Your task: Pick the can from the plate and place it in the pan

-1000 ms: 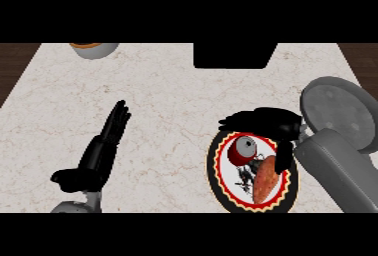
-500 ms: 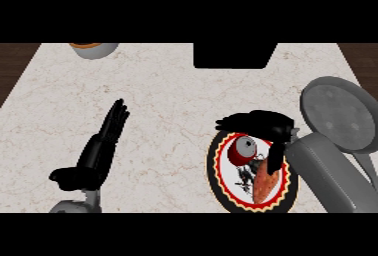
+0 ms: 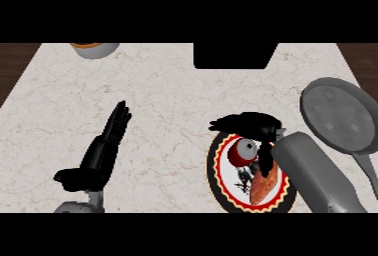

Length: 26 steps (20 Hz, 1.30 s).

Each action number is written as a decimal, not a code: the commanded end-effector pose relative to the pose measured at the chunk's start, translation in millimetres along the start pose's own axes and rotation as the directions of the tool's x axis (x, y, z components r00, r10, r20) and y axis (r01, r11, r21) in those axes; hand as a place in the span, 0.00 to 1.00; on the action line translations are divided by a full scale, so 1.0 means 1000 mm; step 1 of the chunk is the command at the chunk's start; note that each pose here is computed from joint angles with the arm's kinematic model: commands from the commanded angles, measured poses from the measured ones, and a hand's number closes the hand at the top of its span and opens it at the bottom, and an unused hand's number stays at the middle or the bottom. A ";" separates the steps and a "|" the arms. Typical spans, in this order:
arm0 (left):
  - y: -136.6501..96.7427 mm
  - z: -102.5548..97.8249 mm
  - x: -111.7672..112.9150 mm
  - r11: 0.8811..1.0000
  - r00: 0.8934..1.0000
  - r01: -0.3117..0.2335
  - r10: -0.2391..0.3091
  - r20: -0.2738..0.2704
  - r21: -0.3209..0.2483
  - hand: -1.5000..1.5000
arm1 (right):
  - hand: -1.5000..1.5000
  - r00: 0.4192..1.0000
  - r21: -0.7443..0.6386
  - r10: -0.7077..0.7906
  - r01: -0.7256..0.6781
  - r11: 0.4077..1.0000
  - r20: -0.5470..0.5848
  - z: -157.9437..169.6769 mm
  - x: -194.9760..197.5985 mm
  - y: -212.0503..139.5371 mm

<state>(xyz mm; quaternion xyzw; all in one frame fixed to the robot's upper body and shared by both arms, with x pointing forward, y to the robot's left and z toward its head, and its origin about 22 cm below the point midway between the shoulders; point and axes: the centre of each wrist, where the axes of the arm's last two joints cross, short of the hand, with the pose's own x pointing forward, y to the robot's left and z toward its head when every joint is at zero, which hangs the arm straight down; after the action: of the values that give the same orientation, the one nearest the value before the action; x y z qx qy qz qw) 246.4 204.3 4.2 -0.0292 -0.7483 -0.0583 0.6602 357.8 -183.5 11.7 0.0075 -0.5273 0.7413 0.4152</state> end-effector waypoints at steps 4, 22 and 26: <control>-0.007 -0.011 0.010 1.000 1.000 0.007 -0.007 0.002 0.002 0.50 | 1.00 0.987 0.083 0.145 -0.150 0.985 0.071 -0.026 0.014 0.013; 0.010 0.005 -0.001 0.999 1.000 0.010 -0.009 -0.015 0.053 0.50 | 1.00 0.830 -0.419 -0.271 0.049 0.907 -0.488 0.009 -0.036 0.021; 0.016 0.009 -0.002 0.998 1.000 0.017 -0.016 -0.011 0.059 0.50 | 1.00 0.624 -0.633 -0.463 -0.067 0.771 -0.629 0.010 -0.030 0.004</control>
<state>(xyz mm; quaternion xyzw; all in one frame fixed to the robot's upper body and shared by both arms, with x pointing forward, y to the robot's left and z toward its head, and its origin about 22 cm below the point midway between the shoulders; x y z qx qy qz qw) 242.4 214.8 2.8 -0.0084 -0.7448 -0.0423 0.6659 369.1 -207.1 -5.0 -0.2728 -0.5410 0.5400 0.5842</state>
